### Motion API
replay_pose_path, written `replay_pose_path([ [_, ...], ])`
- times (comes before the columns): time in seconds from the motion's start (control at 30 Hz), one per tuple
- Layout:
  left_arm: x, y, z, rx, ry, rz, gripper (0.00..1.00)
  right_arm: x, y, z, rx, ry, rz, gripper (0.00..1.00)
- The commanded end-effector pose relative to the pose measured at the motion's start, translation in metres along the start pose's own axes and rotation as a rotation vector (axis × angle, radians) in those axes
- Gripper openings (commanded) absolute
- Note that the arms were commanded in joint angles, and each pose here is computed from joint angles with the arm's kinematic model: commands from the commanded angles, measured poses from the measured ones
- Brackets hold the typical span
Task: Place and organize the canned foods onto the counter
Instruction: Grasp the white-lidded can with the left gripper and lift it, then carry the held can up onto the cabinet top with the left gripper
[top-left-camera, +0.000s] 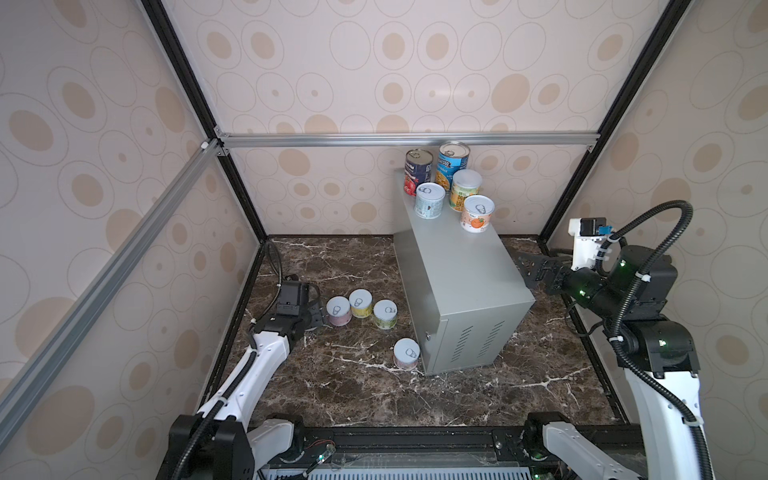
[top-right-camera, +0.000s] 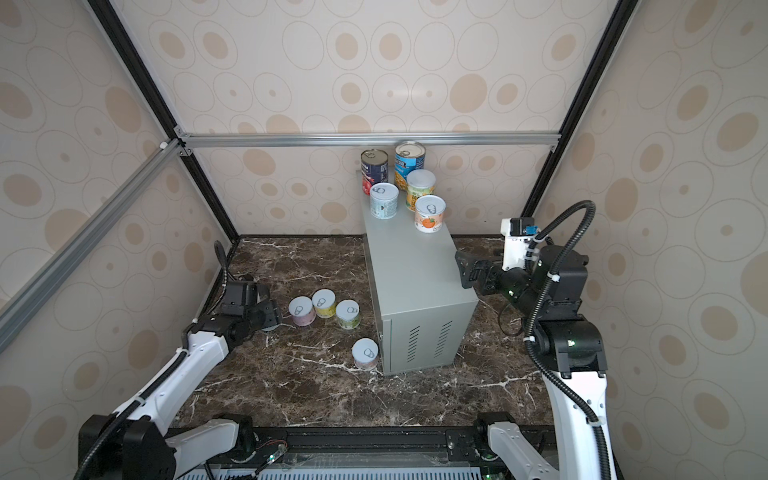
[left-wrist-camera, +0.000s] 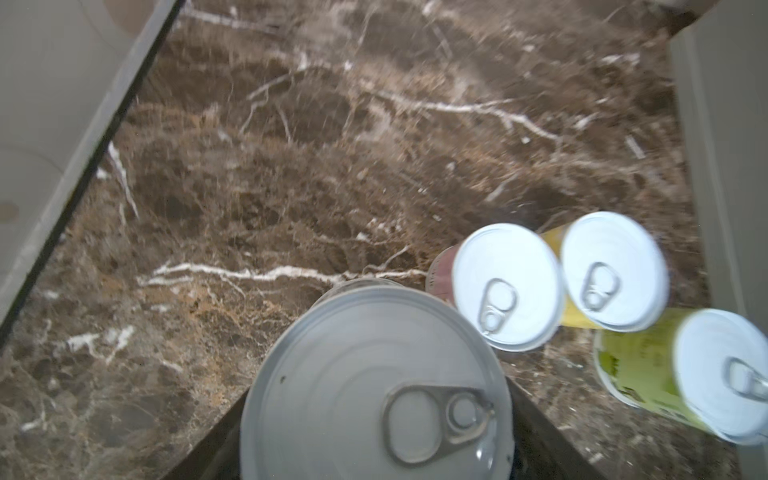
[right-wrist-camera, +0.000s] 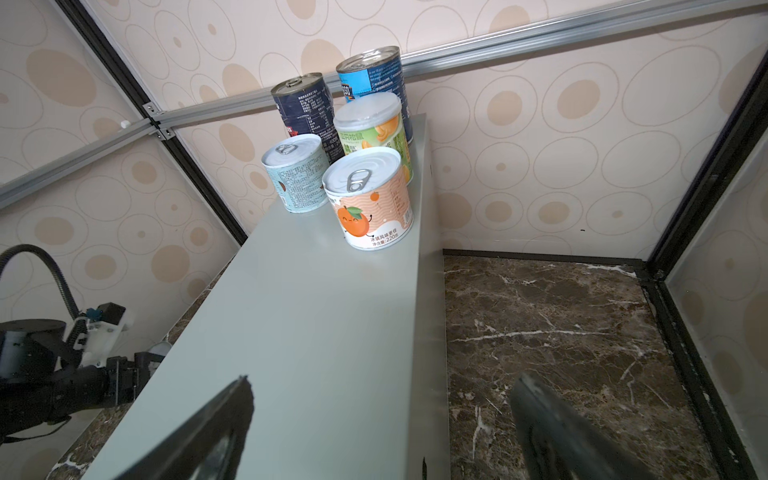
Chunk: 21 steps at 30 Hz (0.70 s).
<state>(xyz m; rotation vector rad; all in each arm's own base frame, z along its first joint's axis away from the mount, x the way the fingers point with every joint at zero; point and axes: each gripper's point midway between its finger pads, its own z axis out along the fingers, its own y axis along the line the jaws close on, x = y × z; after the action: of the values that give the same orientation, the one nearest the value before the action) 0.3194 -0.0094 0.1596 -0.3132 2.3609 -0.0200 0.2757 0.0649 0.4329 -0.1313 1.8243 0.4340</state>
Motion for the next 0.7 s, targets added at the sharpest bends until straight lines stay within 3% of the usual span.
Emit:
replay_pose_path([
  [0.0, -0.05, -0.024, -0.045, 0.124, -0.139, 0.145, 0.0, -0.005, 0.005, 0.003, -0.029, -0.015, -0.006, 1.0],
  [0.1, -0.075, -0.045, -0.073, 0.225, -0.18, 0.225, 0.0, -0.007, 0.006, 0.005, -0.032, -0.015, -0.005, 1.0],
  [0.27, -0.101, -0.104, -0.12, 0.544, -0.2, 0.362, 0.0, -0.008, 0.007, 0.009, -0.042, -0.004, -0.002, 1.0],
  [0.43, -0.117, -0.152, -0.165, 0.83, -0.214, 0.407, 0.0, -0.009, 0.009, 0.01, -0.048, 0.0, -0.006, 1.0],
  [0.67, -0.131, -0.201, -0.224, 1.035, -0.251, 0.522, 0.0, -0.009, 0.011, 0.011, -0.055, 0.011, -0.009, 1.0],
])
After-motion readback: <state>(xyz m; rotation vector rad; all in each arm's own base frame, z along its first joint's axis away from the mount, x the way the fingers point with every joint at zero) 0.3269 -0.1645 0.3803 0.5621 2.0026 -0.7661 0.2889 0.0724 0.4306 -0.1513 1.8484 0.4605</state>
